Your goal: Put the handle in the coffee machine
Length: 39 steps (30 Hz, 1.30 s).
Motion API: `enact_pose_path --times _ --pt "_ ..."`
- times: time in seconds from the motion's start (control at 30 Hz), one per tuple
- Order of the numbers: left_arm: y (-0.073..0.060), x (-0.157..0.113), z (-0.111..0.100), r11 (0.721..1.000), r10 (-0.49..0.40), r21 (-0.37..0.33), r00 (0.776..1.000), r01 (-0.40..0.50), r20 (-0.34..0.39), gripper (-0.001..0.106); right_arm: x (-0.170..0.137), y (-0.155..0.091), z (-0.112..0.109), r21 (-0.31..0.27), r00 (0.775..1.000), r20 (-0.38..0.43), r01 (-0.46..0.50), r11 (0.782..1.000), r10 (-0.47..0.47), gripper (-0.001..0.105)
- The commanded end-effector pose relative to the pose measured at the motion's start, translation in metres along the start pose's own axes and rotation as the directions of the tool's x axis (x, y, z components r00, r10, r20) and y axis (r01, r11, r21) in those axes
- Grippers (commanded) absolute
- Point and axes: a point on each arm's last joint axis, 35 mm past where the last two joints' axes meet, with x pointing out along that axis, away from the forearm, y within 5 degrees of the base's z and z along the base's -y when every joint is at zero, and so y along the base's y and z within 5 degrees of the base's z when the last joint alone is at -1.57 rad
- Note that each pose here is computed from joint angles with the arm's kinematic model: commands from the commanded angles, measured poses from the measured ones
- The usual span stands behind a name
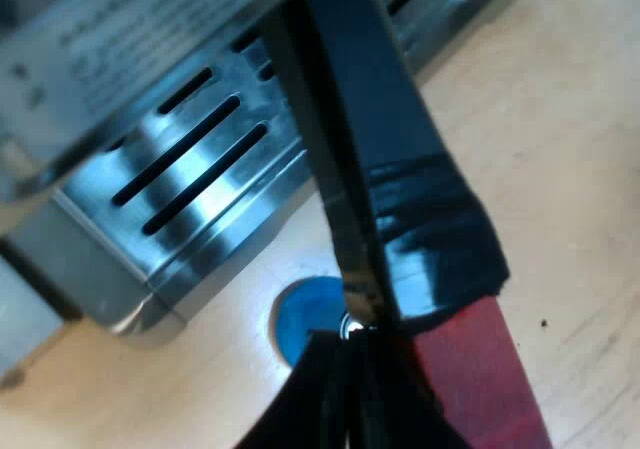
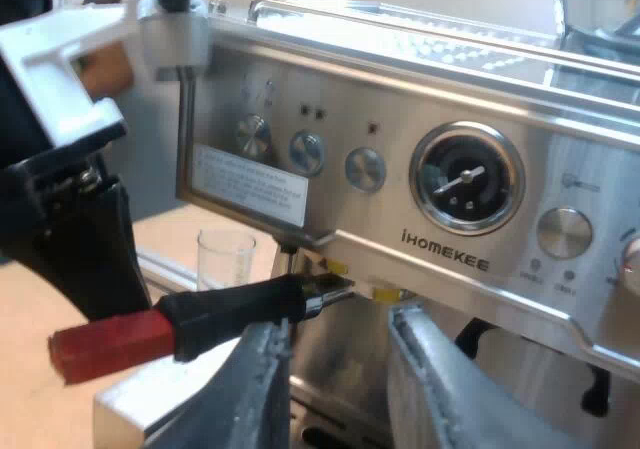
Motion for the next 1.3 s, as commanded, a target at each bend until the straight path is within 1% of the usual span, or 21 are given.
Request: enact_pose_path --times 0.03,0.13,0.17,0.2,0.27,0.3,0.33,0.37,0.43,0.57,0.7,0.83,0.9,0.93,0.97,1.0,1.03,1.13,1.23,1.3 --pt "-0.021 0.009 0.01 0.995 -0.078 0.063 0.997 0.077 0.013 0.0 0.0 -0.002 0.009 -0.013 0.999 0.013 -0.034 0.999 0.034 0.028" --pt "-0.032 0.015 0.011 0.996 -0.029 0.084 1.0 0.03 -0.013 0.0 0.002 -0.002 0.015 -0.026 0.996 0.029 -0.085 0.996 0.086 0.028" --pt "-0.032 0.015 0.011 0.996 -0.029 0.084 1.0 0.03 -0.013 0.0 0.001 -0.003 0.017 -0.018 0.993 0.045 -0.111 0.994 0.112 0.027" --pt "-0.033 0.016 0.011 0.996 -0.026 0.086 1.0 0.027 -0.014 0.0 0.0 -0.003 0.018 0.007 0.987 0.056 -0.154 0.988 0.153 0.025" --pt "-0.04 0.02 0.01 0.995 -0.011 0.104 0.999 0.014 -0.03 0.0 -0.001 -0.003 0.019 0.031 0.981 0.061 -0.184 0.982 0.182 0.024" --pt "-0.044 0.021 0.01 0.995 -0.007 0.104 0.999 0.011 -0.037 0.0 -0.003 -0.004 0.018 0.071 0.974 0.056 -0.224 0.972 0.22 0.02" --pt "-0.055 0.026 0.009 0.993 -0.024 0.111 0.998 0.03 -0.055 0.0 -0.006 -0.006 0.016 0.097 0.97 0.036 -0.243 0.965 0.241 0.018" --pt "-0.058 0.027 0.009 0.993 -0.029 0.116 0.998 0.036 -0.058 0.0 -0.008 -0.008 0.014 0.118 0.968 0.016 -0.25 0.961 0.25 0.019" --pt "-0.064 0.029 0.009 0.991 -0.038 0.123 0.997 0.045 -0.06 0.0 -0.011 -0.011 0.012 0.131 0.966 -0.009 -0.255 0.958 0.259 0.019" --pt "-0.074 0.033 0.009 0.99 -0.054 0.129 0.997 0.061 -0.06 0.0 -0.018 -0.018 0.009 0.121 0.964 -0.039 -0.255 0.959 0.261 0.019" --pt "-0.08 0.035 0.008 0.991 -0.061 0.115 0.996 0.068 -0.07 0.0 -0.022 -0.024 0.007 0.121 0.964 -0.059 -0.252 0.96 0.26 0.019" --pt "-0.088 0.038 0.007 0.987 -0.034 0.152 0.997 0.044 -0.068 0.0 -0.025 -0.026 0.004 0.101 0.962 -0.087 -0.248 0.963 0.257 0.019" --pt "-0.093 0.04 0.007 0.984 -0.04 0.17 0.997 0.052 -0.073 0.0 -0.025 -0.026 0.003 0.094 0.961 -0.099 -0.25 0.964 0.259 0.023" --pt "-0.096 0.041 0.006 0.981 -0.046 0.182 0.996 0.06 -0.078 0.0 -0.025 -0.026 0.002 0.089 0.961 -0.108 -0.246 0.965 0.254 0.028" --pt "-0.1 0.042 0.005 0.979 -0.052 0.195 0.995 0.067 -0.081 0.0 -0.025 -0.026 0.001 0.09 0.964 -0.119 -0.229 0.969 0.239 0.034" --pt "-0.103 0.043 0.005 0.976 -0.053 0.206 0.995 0.069 -0.081 0.0 -0.025 -0.027 0.001 0.092 0.966 -0.128 -0.213 0.973 0.224 0.037" --pt "-0.106 0.044 0.004 0.973 -0.058 0.22 0.995 0.075 -0.081 0.0 -0.025 -0.027 -0.001 0.094 0.969 -0.144 -0.188 0.978 0.2 0.042" --pt "-0.115 0.046 0.003 0.963 -0.075 0.251 0.994 0.093 -0.08 0.0 -0.026 -0.028 -0.003 0.104 0.972 -0.168 -0.15 0.983 0.166 0.049" --pt "-0.121 0.048 0.002 0.956 -0.083 0.274 0.993 0.102 -0.081 0.0 -0.026 -0.028 -0.003 0.109 0.972 -0.172 -0.146 0.983 0.163 0.051" --pt "-0.123 0.048 0.002 0.955 -0.083 0.279 0.993 0.103 -0.082 0.0 -0.026 -0.029 -0.003 0.119 0.974 -0.178 -0.123 0.985 0.143 0.052"
